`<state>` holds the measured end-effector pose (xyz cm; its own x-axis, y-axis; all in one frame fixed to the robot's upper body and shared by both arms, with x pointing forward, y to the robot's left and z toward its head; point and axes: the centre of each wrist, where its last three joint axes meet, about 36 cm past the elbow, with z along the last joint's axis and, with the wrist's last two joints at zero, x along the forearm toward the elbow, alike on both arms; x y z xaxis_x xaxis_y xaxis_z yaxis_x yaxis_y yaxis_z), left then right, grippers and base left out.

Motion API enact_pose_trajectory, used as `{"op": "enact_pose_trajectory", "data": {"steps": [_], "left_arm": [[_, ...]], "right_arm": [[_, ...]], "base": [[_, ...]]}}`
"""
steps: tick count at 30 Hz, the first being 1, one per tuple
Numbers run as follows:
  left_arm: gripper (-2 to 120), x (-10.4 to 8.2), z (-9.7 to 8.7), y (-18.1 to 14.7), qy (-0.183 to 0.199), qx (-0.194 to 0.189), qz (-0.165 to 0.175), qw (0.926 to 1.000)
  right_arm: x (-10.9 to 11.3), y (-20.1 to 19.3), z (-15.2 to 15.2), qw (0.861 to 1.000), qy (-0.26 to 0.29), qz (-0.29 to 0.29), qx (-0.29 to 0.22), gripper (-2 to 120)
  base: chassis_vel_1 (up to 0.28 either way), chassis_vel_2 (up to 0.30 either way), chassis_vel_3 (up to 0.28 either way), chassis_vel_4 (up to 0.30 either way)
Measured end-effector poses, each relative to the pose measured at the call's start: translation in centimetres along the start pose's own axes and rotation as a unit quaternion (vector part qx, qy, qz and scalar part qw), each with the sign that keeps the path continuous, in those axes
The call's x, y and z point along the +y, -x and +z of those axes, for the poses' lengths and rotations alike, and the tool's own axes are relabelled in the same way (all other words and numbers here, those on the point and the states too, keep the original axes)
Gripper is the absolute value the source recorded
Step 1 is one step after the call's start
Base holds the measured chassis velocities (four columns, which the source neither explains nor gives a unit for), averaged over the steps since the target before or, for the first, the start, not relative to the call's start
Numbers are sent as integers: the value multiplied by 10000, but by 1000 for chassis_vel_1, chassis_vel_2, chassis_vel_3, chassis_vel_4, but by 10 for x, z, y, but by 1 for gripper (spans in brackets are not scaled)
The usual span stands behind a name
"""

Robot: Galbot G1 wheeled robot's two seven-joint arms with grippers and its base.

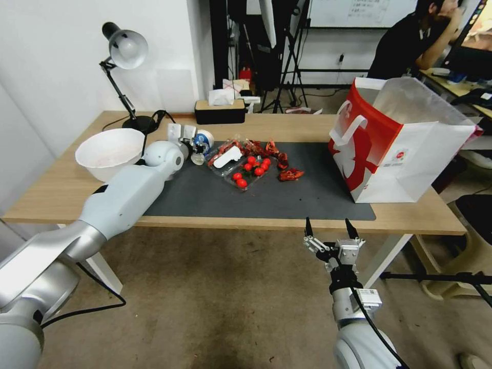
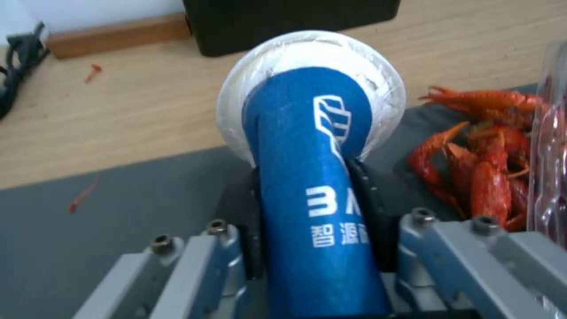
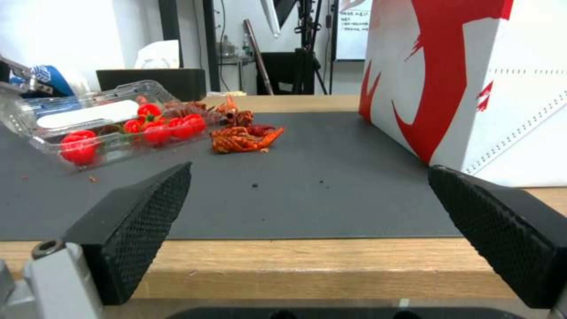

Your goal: Pick up the trash from the table and place it into the takeout bag.

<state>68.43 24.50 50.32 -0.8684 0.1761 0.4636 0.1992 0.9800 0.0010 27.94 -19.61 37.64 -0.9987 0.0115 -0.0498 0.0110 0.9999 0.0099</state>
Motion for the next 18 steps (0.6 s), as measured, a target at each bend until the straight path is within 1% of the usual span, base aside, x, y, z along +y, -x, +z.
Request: {"op": "enact_pose_trajectory", "data": {"steps": [2,3,4,6,7,8,9,12,13,14,16,17,18], "left_arm": [[30,1,0,-1,22,-74,-2,10000],[25,1,-1,-2,52,-160,38,9999],[21,0,-5,-4,89,-295,104,9995],[20,0,-8,-5,101,-353,134,9992],[15,-2,-14,-8,128,-483,217,9985],[13,-4,-16,-9,136,-538,251,9981],[13,-4,-16,-9,136,-538,251,9981],[4,-8,-25,-17,199,-775,399,9960],[4,-8,-25,-17,199,-775,399,9960],[1,-12,-31,-23,230,-899,481,9945],[0,-24,-45,-34,291,-1140,685,9907],[0,-24,-45,-34,291,-1140,685,9907],[0,-30,-52,-40,296,-1245,788,9886]], "right_arm": [[0,0,0,10000,0,-1,2,100],[0,0,0,10000,-1,-3,5,100],[0,0,0,10000,-1,-4,6,100],[0,0,0,10000,-1,-4,5,100],[1,0,0,10000,4,-5,2,100],[1,0,0,10000,5,-5,2,100],[1,0,0,10000,5,-5,2,100],[1,0,0,10000,9,-5,2,100],[1,0,0,10000,9,-5,2,100],[1,0,0,10000,9,-6,2,100],[1,0,0,10000,10,-10,-2,100],[1,0,0,10000,10,-10,-2,100],[2,0,0,10000,13,-13,-4,100]], "base": [[0,0,0,0],[0,0,0,0],[0,0,0,0],[0,0,0,0],[0,0,0,0],[0,0,0,0],[0,0,0,0],[0,0,0,0],[0,0,0,0],[0,0,0,0],[0,0,0,0],[0,0,0,0],[0,0,0,0]]}}
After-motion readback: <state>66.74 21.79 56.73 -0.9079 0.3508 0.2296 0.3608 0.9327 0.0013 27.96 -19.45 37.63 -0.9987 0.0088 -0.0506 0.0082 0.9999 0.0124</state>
